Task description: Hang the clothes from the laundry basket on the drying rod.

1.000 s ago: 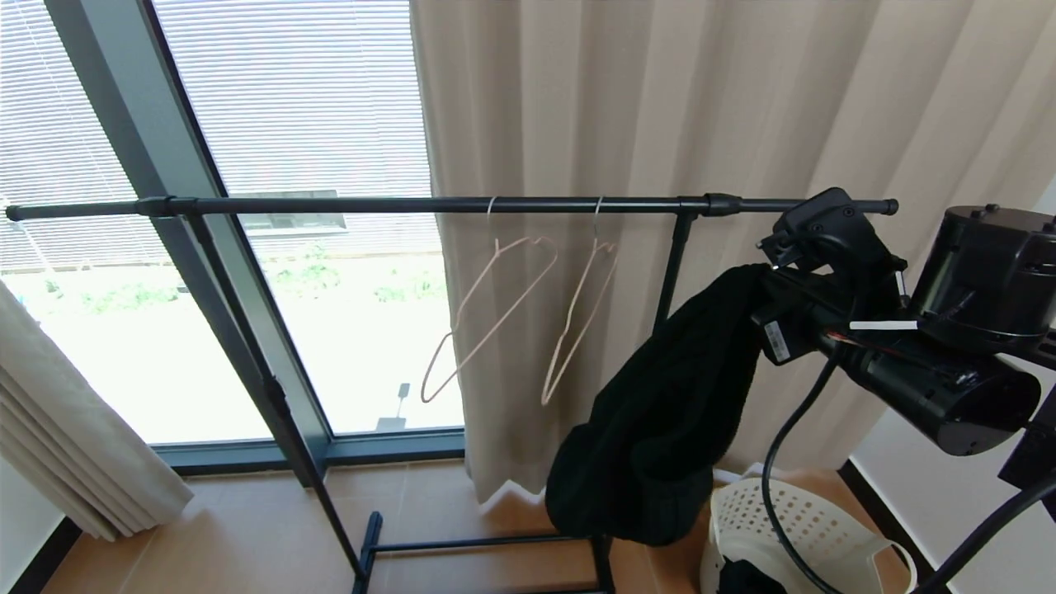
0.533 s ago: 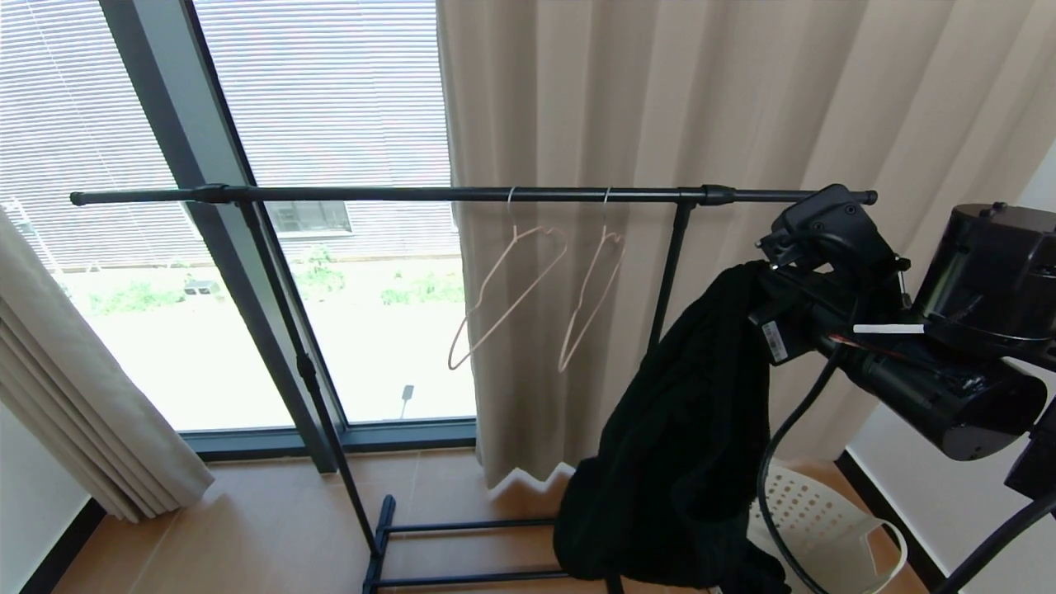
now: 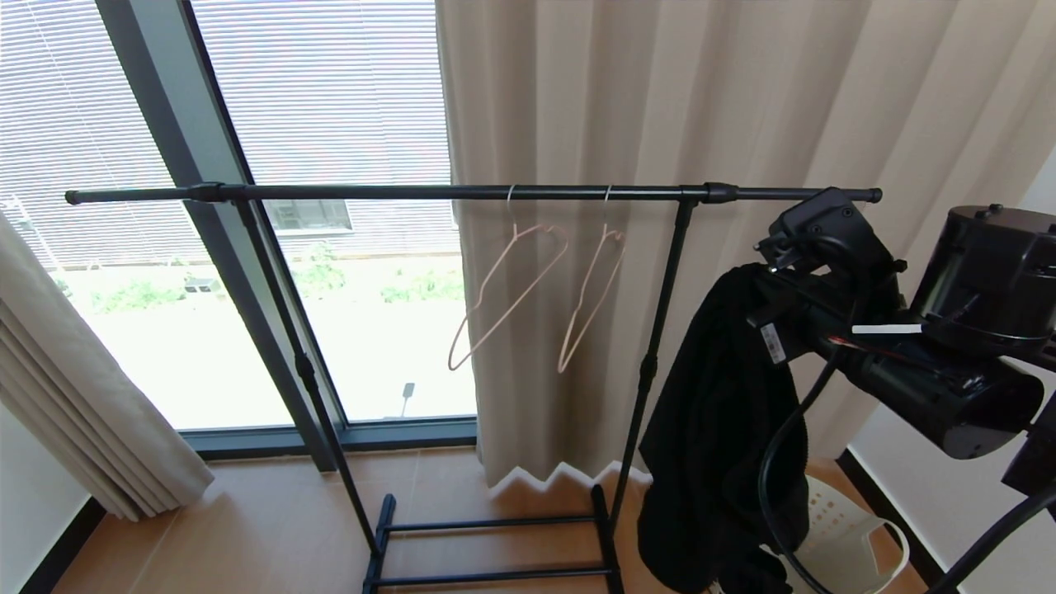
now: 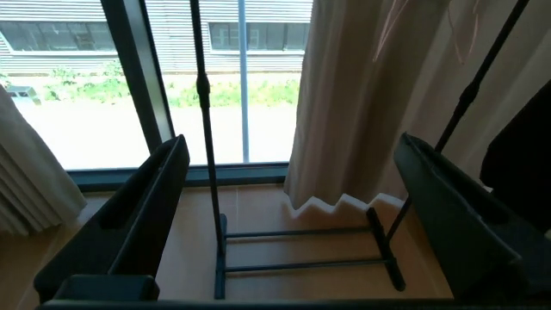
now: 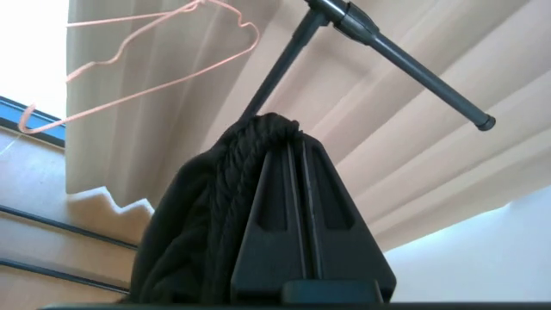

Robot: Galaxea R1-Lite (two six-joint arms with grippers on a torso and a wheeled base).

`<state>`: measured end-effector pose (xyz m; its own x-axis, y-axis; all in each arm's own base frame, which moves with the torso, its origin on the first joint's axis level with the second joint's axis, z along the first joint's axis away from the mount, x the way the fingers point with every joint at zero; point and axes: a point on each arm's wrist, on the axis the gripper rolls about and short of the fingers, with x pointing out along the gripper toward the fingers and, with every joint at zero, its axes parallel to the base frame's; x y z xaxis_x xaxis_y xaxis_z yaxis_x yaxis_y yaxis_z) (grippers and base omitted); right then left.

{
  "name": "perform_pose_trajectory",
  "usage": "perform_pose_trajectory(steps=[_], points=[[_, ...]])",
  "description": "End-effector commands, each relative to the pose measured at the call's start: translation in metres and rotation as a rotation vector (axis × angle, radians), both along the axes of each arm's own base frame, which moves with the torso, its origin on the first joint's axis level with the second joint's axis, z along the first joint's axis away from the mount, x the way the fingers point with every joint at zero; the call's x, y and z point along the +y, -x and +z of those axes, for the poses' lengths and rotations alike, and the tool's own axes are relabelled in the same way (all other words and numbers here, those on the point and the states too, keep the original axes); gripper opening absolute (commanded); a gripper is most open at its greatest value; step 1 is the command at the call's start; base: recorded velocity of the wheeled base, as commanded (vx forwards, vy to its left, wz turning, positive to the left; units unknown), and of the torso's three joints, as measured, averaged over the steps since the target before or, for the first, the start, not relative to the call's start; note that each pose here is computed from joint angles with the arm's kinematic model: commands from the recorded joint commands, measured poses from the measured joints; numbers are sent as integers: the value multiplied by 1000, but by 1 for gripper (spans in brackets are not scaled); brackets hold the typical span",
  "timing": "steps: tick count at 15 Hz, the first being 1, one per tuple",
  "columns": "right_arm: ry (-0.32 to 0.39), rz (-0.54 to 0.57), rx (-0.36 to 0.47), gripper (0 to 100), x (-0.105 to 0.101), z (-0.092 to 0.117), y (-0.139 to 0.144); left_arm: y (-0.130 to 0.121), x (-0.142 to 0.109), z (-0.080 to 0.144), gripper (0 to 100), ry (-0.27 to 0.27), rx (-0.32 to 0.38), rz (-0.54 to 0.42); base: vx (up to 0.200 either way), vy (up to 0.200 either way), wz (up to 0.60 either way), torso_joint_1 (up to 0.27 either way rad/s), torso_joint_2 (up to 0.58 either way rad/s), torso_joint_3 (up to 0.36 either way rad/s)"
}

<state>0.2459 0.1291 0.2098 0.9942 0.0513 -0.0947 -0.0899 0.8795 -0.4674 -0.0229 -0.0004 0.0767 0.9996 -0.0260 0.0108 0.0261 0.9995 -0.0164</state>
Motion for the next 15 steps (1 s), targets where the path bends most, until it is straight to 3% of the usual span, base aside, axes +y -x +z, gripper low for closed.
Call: perform_pose_trajectory(steps=[1, 4, 6, 8, 10, 12, 13, 15], points=[[-2, 4, -15, 0, -1, 5, 4, 0, 0, 0, 100, 0, 0, 0, 0, 0, 0, 0, 0, 0], [-3, 16, -26, 0, 0, 8, 8, 0, 0, 0, 100, -4, 2, 6, 0, 0, 0, 0, 0, 0], [11, 68, -13, 0, 4, 4, 8, -2, 0, 0, 100, -40, 22, 4, 0, 0, 0, 0, 0, 0], [15, 78, -33, 0, 6, 12, 5, -11, 0, 2, 100, -59, 137, 18, 0, 0, 0, 0, 0, 0], [30, 84, -8, 0, 8, 7, 3, -21, 0, 8, 100, -97, 248, 4, 0, 0, 0, 0, 0, 0], [57, 97, 47, 0, 13, -8, -5, -39, 0, 39, 100, -126, 305, -14, 0, 0, 0, 0, 0, 0], [60, 111, 60, 0, 20, -12, -8, -56, -2, 60, 100, -117, 340, -83, 0, 0, 0, 0, 0, 0], [13, 153, 75, 0, 35, -16, -4, -74, -10, 74, 100, -57, 395, -239, 0, 0, 0, 0, 0, 0]])
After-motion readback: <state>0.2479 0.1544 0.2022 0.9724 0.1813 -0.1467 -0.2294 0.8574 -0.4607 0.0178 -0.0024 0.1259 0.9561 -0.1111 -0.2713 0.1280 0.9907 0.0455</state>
